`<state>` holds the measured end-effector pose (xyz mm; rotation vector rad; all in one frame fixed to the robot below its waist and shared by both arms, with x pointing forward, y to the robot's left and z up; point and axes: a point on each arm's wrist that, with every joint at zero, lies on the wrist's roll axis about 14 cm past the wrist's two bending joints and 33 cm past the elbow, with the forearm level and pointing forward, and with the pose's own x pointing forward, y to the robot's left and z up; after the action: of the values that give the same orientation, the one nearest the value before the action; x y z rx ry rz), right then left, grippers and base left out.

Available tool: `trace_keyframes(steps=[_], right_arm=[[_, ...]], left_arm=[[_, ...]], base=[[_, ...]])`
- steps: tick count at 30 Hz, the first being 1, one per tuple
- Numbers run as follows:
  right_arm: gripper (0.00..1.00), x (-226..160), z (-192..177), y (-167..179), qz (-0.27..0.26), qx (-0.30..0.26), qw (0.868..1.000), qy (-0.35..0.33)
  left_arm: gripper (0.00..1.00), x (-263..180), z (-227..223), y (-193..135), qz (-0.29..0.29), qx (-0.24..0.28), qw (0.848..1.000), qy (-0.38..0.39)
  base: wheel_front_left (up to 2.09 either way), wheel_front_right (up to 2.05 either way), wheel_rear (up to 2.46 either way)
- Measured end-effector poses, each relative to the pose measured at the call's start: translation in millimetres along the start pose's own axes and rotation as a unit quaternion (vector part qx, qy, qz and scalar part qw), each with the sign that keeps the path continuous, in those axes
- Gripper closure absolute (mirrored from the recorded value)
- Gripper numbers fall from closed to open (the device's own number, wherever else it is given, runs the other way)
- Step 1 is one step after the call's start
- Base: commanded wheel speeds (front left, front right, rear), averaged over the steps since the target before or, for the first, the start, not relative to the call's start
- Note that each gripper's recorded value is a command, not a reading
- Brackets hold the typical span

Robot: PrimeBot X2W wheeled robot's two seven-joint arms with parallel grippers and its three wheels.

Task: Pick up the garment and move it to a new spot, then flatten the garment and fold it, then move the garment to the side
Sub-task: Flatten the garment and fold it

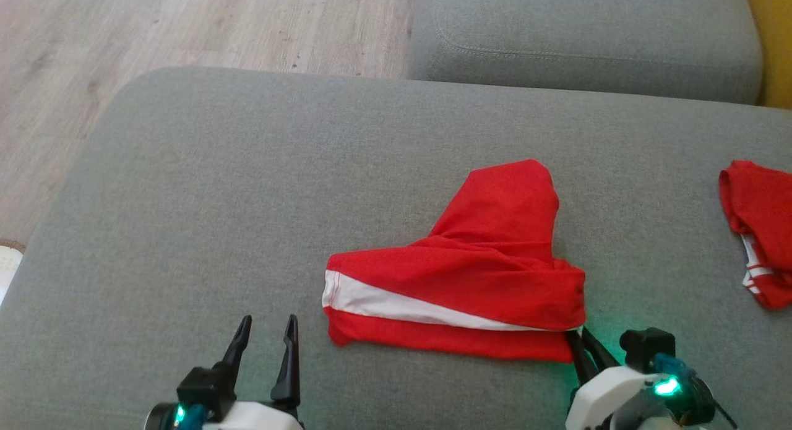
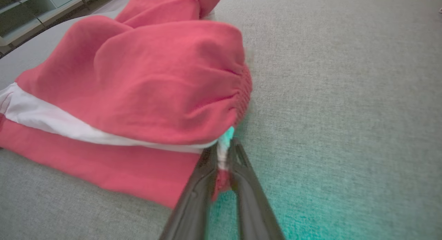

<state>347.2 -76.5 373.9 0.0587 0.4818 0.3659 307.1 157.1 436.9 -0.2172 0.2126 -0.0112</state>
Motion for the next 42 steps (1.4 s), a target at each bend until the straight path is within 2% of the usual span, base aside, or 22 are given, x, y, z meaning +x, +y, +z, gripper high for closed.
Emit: trace_keyframes(steps=[2,12,28,30,31,34,39,40,41,42], right_arm=[[1.0,0,1,-2,-0.003,0.0,1.0,-0.004],[1.0,0,10,-10,-0.014,-0.006,1.0,-0.018],[1.0,7,17,-17,-0.02,-0.012,0.999,-0.022],[1.0,6,15,-17,-0.02,-0.011,1.0,-0.021],[1.0,6,15,-17,-0.02,-0.011,1.0,-0.02],[1.0,6,14,-17,-0.019,-0.011,1.0,-0.018],[1.0,6,13,-17,-0.02,-0.011,1.0,-0.019],[1.0,6,13,-17,-0.02,-0.011,1.0,-0.018],[1.0,6,13,-17,-0.02,-0.01,1.0,-0.018],[1.0,6,12,-18,-0.02,-0.01,1.0,-0.018]], left_arm=[[0.0,3,-3,-4,-0.01,0.003,1.0,0.008],[0.0,15,-29,-41,-0.081,-0.004,0.994,0.075],[0.0,53,-56,-52,-0.096,-0.015,0.984,0.151],[0.1,56,-58,-53,-0.095,-0.014,0.983,0.157],[0.1,57,-59,-54,-0.096,-0.018,0.982,0.159],[0.43,59,-63,-54,-0.094,-0.02,0.981,0.167],[0.7,60,-65,-52,-0.092,-0.015,0.981,0.17],[0.79,61,-64,-52,-0.092,-0.014,0.982,0.166],[0.96,62,-62,-53,-0.093,-0.015,0.983,0.159],[1.0,64,-59,-53,-0.093,-0.015,0.984,0.153]], base=[[0.0,0.0,0.0],[0.0,0.0,0.0],[0.0,0.0,0.0],[0.0,0.0,0.0],[0.0,0.0,0.0],[0.0,0.0,0.0],[0.0,0.0,0.0],[0.0,0.0,0.0],[0.0,0.0,0.0],[0.0,0.0,0.0]])
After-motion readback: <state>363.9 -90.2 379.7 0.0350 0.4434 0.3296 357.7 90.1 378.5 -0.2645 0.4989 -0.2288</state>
